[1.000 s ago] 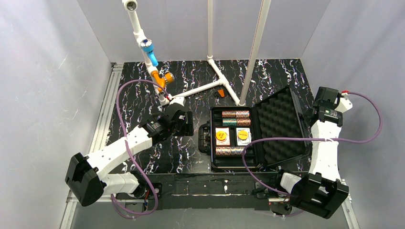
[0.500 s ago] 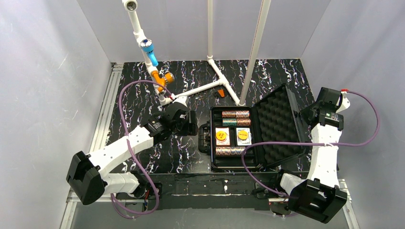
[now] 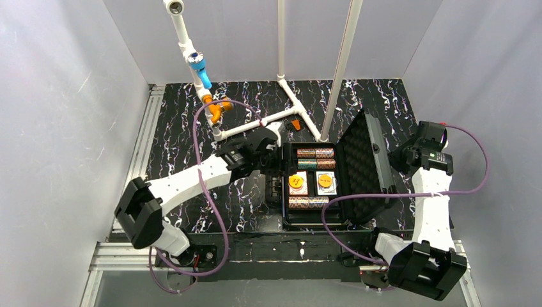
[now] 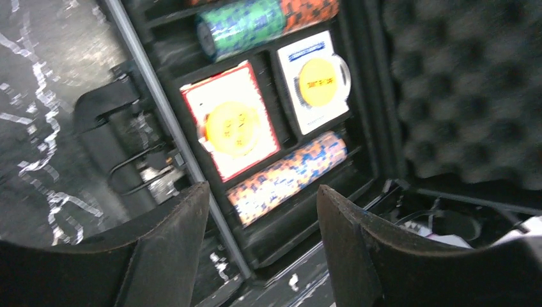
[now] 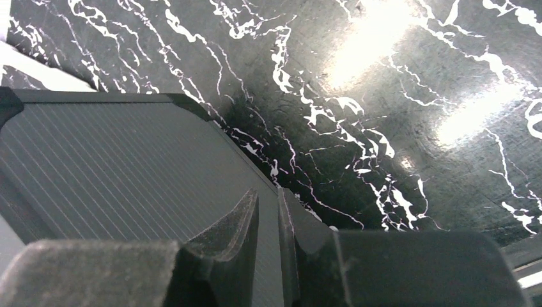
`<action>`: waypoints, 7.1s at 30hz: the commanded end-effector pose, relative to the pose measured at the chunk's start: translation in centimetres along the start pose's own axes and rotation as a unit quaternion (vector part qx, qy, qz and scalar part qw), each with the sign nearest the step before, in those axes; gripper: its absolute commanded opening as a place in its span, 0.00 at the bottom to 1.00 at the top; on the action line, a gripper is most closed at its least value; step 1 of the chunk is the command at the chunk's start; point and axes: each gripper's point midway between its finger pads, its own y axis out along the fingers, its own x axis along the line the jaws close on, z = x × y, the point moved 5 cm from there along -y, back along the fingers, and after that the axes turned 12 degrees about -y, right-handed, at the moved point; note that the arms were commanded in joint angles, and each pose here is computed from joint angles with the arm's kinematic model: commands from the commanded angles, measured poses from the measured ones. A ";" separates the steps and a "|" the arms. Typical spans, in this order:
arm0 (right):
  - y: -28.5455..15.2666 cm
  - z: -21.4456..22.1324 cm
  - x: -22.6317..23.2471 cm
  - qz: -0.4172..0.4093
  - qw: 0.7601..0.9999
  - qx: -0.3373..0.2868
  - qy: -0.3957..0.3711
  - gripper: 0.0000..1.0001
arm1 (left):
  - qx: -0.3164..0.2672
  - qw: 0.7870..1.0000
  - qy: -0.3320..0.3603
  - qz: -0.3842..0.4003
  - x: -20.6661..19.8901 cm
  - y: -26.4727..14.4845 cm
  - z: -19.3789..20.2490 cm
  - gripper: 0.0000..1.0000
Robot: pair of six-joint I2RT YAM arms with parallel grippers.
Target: Pack up texas hold em set
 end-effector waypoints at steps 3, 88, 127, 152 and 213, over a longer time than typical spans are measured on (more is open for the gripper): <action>-0.6 1.4 0.9 -0.036 0.999 0.022 -0.010 0.26 | 0.006 0.998 -0.039 0.044 -5.5 1.1 -1.4 0.60; -2.1 6.6 5.8 -0.213 0.974 0.077 -0.018 0.23 | 0.069 0.966 -0.111 0.225 -10.2 3.3 2.5 0.66; -0.9 9.2 4.7 -0.207 0.972 0.106 -0.040 0.23 | 0.007 0.997 -0.075 -0.035 2.9 0.3 4.6 0.63; -1.1 10.9 10.0 -0.269 0.945 0.119 -0.144 0.30 | -0.073 0.986 -0.025 -0.147 9.5 -8.0 3.2 0.63; 4.7 23.9 6.2 -0.146 0.900 0.219 -0.347 0.41 | 0.051 0.952 -0.276 -0.122 12.9 4.5 1.5 0.23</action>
